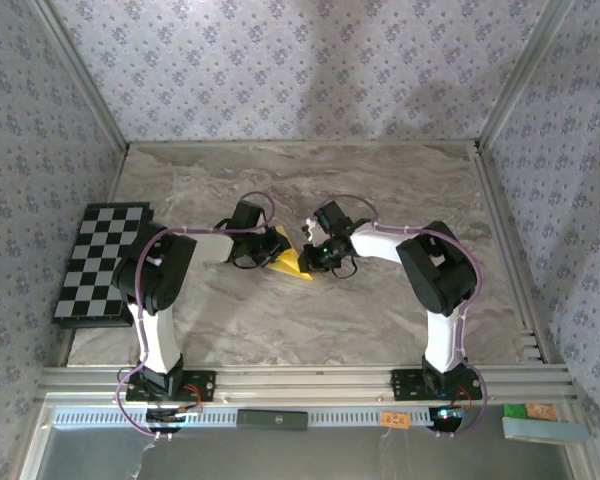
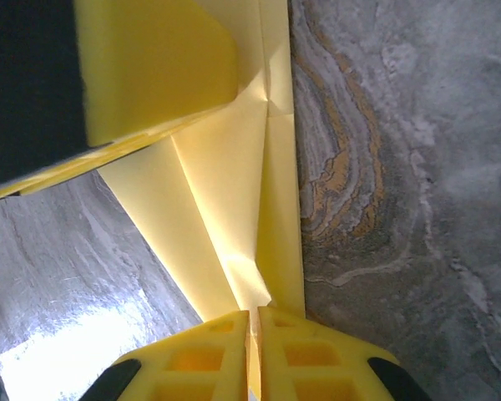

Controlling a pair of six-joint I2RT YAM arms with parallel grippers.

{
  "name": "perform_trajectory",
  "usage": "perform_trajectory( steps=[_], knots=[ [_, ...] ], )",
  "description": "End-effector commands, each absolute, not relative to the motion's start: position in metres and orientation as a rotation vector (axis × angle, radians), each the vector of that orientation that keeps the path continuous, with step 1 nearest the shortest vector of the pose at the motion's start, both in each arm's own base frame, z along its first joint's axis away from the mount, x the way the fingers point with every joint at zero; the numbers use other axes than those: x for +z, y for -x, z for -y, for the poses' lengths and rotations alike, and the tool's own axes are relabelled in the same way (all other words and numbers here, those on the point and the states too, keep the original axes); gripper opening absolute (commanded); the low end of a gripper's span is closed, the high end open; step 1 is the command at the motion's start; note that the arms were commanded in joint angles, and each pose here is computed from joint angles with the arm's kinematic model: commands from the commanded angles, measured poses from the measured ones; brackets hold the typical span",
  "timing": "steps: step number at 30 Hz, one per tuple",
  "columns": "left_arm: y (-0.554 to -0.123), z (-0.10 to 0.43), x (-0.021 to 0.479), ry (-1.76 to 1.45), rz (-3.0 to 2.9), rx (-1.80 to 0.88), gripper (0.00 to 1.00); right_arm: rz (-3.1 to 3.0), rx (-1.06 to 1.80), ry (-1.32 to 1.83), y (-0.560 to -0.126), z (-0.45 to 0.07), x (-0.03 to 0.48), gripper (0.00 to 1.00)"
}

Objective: Fold a paper plane with a square sheet of paper (pick it up from the middle)

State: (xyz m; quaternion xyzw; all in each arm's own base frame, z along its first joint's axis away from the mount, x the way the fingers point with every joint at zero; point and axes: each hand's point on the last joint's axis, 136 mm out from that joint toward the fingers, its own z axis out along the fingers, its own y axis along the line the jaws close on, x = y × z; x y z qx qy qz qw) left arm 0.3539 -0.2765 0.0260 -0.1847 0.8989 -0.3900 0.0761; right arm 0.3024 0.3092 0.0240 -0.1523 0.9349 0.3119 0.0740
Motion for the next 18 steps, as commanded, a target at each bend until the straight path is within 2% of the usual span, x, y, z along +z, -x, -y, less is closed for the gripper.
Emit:
perform_trajectory(
  steps=[1,10,18],
  knots=[
    [-0.359,0.274,0.029,0.553,-2.705,-1.147,0.17,-2.870,0.863,0.465,-0.298,-0.300,0.012,0.12],
    [-0.375,0.276,0.086,0.403,-2.567,-1.215,0.24,-2.897,0.831,0.447,-0.298,-0.296,0.007,0.11],
    [-0.354,0.269,0.078,0.348,-2.559,-1.230,0.21,-2.906,0.830,0.424,-0.300,-0.295,0.007,0.10]
  ],
)
